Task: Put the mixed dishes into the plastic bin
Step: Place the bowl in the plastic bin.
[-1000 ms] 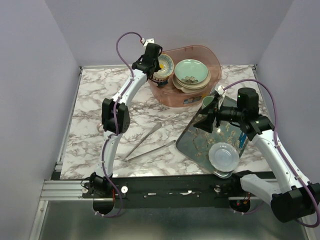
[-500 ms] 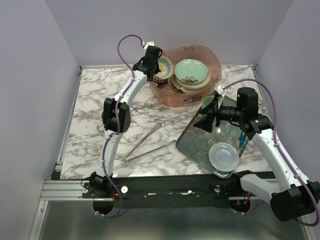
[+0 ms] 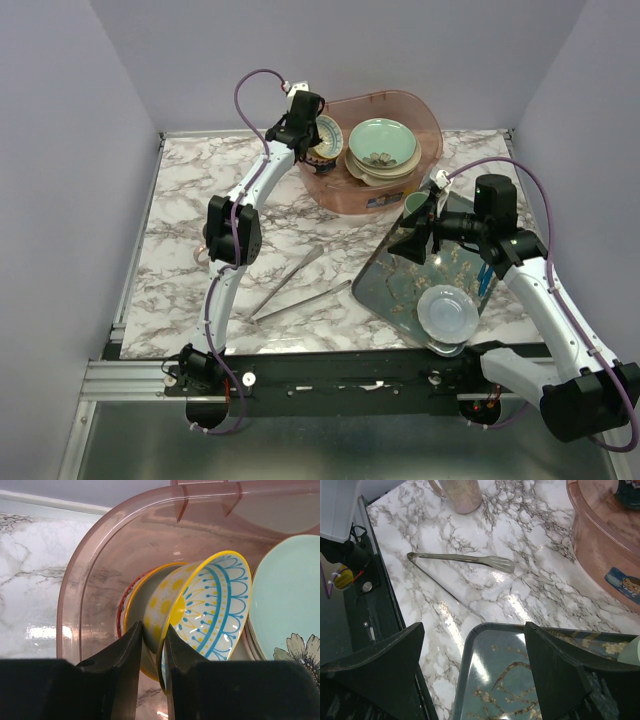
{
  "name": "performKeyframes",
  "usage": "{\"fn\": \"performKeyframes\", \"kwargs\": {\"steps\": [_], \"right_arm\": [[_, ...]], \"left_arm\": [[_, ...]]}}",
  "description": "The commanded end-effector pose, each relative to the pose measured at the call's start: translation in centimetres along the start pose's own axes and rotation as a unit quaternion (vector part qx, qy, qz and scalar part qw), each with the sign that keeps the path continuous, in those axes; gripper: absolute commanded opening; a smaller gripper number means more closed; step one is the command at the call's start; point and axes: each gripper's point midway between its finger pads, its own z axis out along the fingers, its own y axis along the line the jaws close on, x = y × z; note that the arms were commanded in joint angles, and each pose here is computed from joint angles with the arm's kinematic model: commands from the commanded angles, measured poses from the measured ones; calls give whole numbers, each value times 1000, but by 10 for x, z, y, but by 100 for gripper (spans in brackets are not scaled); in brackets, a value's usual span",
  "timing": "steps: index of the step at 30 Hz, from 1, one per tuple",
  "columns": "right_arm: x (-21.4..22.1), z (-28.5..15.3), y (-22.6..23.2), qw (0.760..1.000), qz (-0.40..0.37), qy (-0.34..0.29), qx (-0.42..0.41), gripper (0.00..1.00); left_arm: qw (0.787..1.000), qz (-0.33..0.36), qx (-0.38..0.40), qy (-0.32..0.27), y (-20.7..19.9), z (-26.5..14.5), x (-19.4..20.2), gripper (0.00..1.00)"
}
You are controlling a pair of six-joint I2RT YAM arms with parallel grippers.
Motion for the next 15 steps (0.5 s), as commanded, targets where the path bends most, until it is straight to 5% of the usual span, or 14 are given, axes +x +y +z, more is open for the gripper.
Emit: {"fn": "performKeyframes", "kwargs": {"steps": [1, 9, 15], "right_arm": [[5, -1, 0, 1000, 4, 2, -4, 89], [4, -2, -1, 1000, 3, 0, -4, 89], [2, -4, 0, 1000, -4, -3, -2, 89]], "left_arm": [[998, -22, 15, -62, -6, -21, -54, 38], [993, -38, 40, -101, -12, -58, -99, 60], [989, -39, 78, -119, -21, -98, -127, 67]]}}
